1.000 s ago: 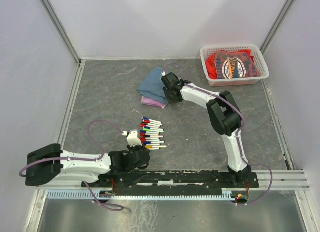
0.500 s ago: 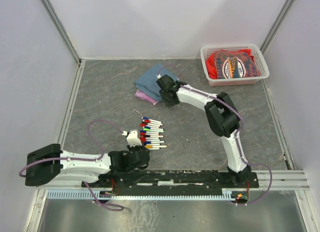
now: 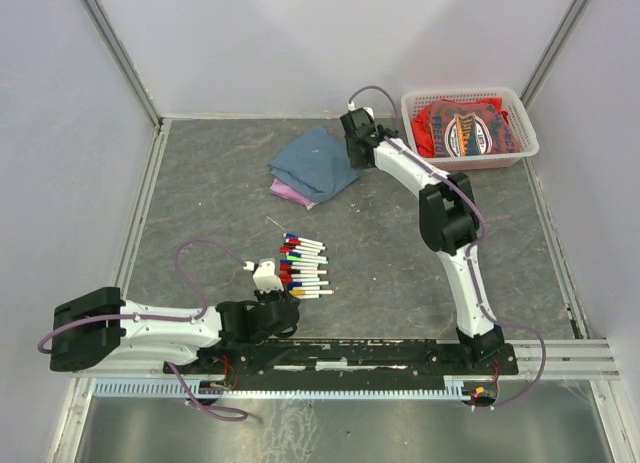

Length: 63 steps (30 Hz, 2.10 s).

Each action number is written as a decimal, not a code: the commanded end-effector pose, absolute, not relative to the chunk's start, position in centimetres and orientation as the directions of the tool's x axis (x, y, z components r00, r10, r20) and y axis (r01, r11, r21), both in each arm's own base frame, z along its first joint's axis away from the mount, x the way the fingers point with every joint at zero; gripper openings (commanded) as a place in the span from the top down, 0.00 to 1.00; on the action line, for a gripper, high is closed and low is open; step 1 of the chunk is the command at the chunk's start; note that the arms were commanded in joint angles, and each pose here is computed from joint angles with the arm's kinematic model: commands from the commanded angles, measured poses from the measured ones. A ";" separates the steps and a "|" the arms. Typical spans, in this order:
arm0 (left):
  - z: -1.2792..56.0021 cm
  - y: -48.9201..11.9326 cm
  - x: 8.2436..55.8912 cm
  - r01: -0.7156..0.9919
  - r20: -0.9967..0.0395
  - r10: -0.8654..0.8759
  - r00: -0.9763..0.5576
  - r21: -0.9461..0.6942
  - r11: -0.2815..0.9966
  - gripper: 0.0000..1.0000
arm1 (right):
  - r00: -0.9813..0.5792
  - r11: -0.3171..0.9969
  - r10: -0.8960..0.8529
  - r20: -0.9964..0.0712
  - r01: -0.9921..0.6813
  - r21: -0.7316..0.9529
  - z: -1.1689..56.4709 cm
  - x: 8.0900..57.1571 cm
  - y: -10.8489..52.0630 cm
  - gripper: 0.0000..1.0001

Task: Open the pen caps
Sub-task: Move the distractor to the center of the board, then adjust the pen at the center of the board.

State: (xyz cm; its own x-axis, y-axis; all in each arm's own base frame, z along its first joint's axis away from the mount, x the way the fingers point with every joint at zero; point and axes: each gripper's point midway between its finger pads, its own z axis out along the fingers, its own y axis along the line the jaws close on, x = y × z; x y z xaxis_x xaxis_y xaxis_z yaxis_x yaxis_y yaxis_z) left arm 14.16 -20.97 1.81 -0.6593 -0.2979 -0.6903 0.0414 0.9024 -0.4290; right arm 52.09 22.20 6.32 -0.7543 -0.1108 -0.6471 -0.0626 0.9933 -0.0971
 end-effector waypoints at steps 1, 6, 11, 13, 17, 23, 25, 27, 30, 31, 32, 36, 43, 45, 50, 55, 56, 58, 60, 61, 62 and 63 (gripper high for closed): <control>1.5 -20.2 14.2 0.039 -0.704 -0.290 -0.648 -0.411 0.911 0.97 | -0.745 0.989 -0.142 -0.652 -0.088 -0.114 6.2 54.5 23.7 0.55; 1.3 -20.2 14.2 0.039 -0.702 -0.292 -0.650 -0.415 0.909 0.97 | -0.761 0.981 -0.182 -0.623 -0.188 -0.057 4.7 55.3 27.1 0.52; 1.2 -20.3 14.2 0.037 -0.700 -0.297 -0.649 -0.420 0.907 0.97 | -0.747 0.944 -0.248 -0.617 -0.329 0.019 4.1 53.3 32.9 0.49; 1.2 -20.3 14.2 0.036 -0.699 -0.299 -0.649 -0.421 0.906 0.97 | -0.741 0.926 -0.254 -0.622 -0.372 0.066 3.9 52.2 35.7 0.47; 1.0 -20.2 14.1 0.026 -0.694 -0.304 -0.653 -0.421 0.907 0.97 | -0.734 0.883 -0.216 -0.644 -0.428 0.192 4.8 50.2 41.1 0.45; 1.0 -19.8 14.1 0.012 -0.688 -0.322 -0.650 -0.433 0.901 0.97 | -0.719 0.832 -0.152 -0.678 -0.464 0.305 6.5 48.7 45.8 0.43; 1.0 -19.6 14.1 0.008 -0.689 -0.327 -0.647 -0.434 0.901 0.97 | -0.711 0.812 -0.126 -0.692 -0.474 0.340 7.4 48.8 46.6 0.43; 1.0 -19.5 14.1 0.005 -0.690 -0.328 -0.645 -0.433 0.901 0.97 | -0.693 0.795 -0.121 -0.711 -0.496 0.349 8.8 48.8 47.0 0.43; 1.1 -19.5 14.2 0.003 -0.696 -0.324 -0.641 -0.425 0.905 0.97 | -0.670 0.805 -0.137 -0.729 -0.505 0.313 9.5 48.7 46.2 0.39; 1.2 -19.4 14.3 0.001 -0.697 -0.325 -0.639 -0.423 0.906 0.97 | -0.654 0.809 -0.136 -0.744 -0.506 0.298 10.3 48.7 45.7 0.37; 1.2 -19.4 14.3 0.000 -0.700 -0.323 -0.637 -0.419 0.908 0.97 | -0.630 0.814 -0.126 -0.767 -0.507 0.283 11.7 48.7 45.2 0.35; 1.3 -19.5 14.4 0.000 -0.705 -0.318 -0.634 -0.412 0.911 0.97 | -0.587 0.833 -0.139 -0.798 -0.505 0.227 13.9 47.6 42.7 0.34; 1.0 -19.5 14.5 -0.008 -0.706 -0.309 -0.637 -0.395 0.919 0.97 | -0.610 0.844 -0.176 -0.773 -0.497 0.200 13.4 44.1 39.3 0.34; 0.9 -19.6 14.5 -0.008 -0.707 -0.304 -0.638 -0.389 0.921 0.97 | -0.637 0.845 -0.182 -0.749 -0.491 0.211 12.1 43.0 38.7 0.35; 0.6 -19.9 14.5 -0.002 -0.708 -0.288 -0.645 -0.375 0.927 0.97 | -0.677 0.849 -0.201 -0.708 -0.481 0.219 8.7 40.5 38.3 0.41; 0.4 -20.1 14.5 0.000 -0.710 -0.275 -0.648 -0.361 0.933 0.97 | -0.699 0.866 -0.214 -0.682 -0.459 0.199 6.1 38.7 38.4 0.45; 0.3 -20.1 14.5 -0.001 -0.710 -0.274 -0.648 -0.359 0.933 0.97 | -0.704 0.868 -0.209 -0.679 -0.454 0.203 5.8 38.5 38.4 0.45; 0.3 -19.9 14.5 -0.003 -0.712 -0.274 -0.647 -0.357 0.934 0.97 | -0.713 0.870 -0.209 -0.670 -0.448 0.205 5.1 38.0 38.5 0.46; 0.1 -19.7 14.5 -0.006 -0.713 -0.273 -0.646 -0.353 0.936 0.97 | -0.715 0.872 -0.216 -0.665 -0.447 0.198 4.7 37.6 38.8 0.46; 0.0 -19.5 14.5 -0.014 -0.712 -0.277 -0.645 -0.351 0.936 0.97 | -0.717 0.875 -0.218 -0.662 -0.444 0.192 4.4 37.4 38.8 0.47; 0.0 -19.3 14.5 -0.021 -0.713 -0.280 -0.642 -0.349 0.937 0.97 | -0.719 0.878 -0.223 -0.658 -0.441 0.185 4.2 37.2 38.8 0.47; -0.1 -19.2 14.5 -0.025 -0.714 -0.281 -0.642 -0.346 0.938 0.97 | -0.720 0.882 -0.229 -0.655 -0.438 0.174 3.9 37.0 38.7 0.48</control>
State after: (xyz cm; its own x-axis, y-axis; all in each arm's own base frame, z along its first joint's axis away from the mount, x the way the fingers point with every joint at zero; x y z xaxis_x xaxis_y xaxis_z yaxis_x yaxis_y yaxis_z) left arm 14.97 -21.41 1.73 -0.6304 -0.3225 -0.7061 0.0125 0.9053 -0.4246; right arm 36.37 37.96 3.40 -0.7417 -0.2662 -0.6156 -0.4623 0.8679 0.1817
